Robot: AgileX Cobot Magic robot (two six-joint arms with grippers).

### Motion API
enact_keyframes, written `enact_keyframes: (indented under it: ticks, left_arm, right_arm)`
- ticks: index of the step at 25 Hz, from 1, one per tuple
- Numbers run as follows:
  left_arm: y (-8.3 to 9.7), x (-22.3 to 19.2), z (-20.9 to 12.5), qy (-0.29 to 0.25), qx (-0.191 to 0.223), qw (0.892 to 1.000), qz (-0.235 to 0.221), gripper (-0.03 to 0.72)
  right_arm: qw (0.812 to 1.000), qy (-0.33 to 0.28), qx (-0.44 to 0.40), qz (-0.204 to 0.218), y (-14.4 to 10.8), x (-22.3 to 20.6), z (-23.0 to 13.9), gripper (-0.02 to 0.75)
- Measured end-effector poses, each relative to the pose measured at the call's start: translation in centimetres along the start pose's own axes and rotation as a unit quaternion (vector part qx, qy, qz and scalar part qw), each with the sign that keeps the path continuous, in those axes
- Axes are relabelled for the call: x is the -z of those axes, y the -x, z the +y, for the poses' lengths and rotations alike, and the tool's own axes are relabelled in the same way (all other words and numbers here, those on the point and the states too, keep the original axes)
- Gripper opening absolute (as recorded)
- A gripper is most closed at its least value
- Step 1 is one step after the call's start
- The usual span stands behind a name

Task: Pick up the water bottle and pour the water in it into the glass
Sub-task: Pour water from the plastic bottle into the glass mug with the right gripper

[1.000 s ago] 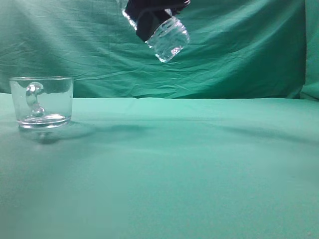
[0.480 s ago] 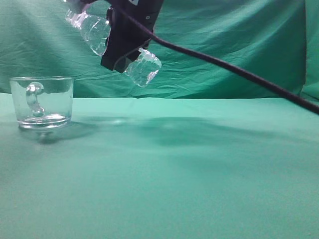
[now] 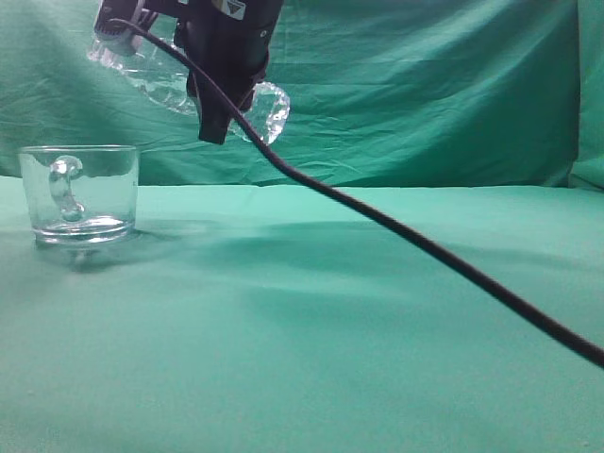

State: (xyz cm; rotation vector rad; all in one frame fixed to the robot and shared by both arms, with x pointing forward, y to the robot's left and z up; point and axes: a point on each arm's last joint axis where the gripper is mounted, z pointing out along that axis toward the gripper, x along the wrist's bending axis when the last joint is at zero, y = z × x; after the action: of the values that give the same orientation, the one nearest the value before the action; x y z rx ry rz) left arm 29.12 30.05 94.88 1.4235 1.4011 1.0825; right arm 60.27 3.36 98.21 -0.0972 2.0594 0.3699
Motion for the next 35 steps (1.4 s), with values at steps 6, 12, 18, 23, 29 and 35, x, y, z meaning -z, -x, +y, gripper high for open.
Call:
enact_keyframes:
  ticks: [6, 12, 18, 23, 29, 35]
  left_arm:
    - [0.0, 0.0, 0.0, 0.0, 0.0, 1.0, 0.0, 0.0]
    - [0.0, 0.0, 0.0, 0.0, 0.0, 1.0, 0.0, 0.0]
    - [0.0, 0.0, 0.0, 0.0, 0.0, 1.0, 0.0, 0.0]
    - [0.0, 0.0, 0.0, 0.0, 0.0, 1.0, 0.0, 0.0]
    - [0.0, 0.0, 0.0, 0.0, 0.0, 1.0, 0.0, 0.0]
    - [0.0, 0.0, 0.0, 0.0, 0.0, 1.0, 0.0, 0.0]
  right_arm:
    - [0.998, -0.002, 0.053, -0.026, 0.4, 0.1, 0.1, 0.276]
    - [0.994, -0.005, 0.099, -0.05, 0.8, 0.1, 0.1, 0.276]
    - [0.992, -0.008, 0.112, -0.058, 1.0, 0.1, 0.1, 0.276]
    - [0.99, -0.007, 0.126, -0.066, 1.1, 0.1, 0.2, 0.276]
    - [0.989, -0.007, 0.129, -0.067, 1.2, 0.2, 0.2, 0.276]
    - [0.988, -0.009, 0.135, -0.068, 1.2, 0.2, 0.1, 0.276]
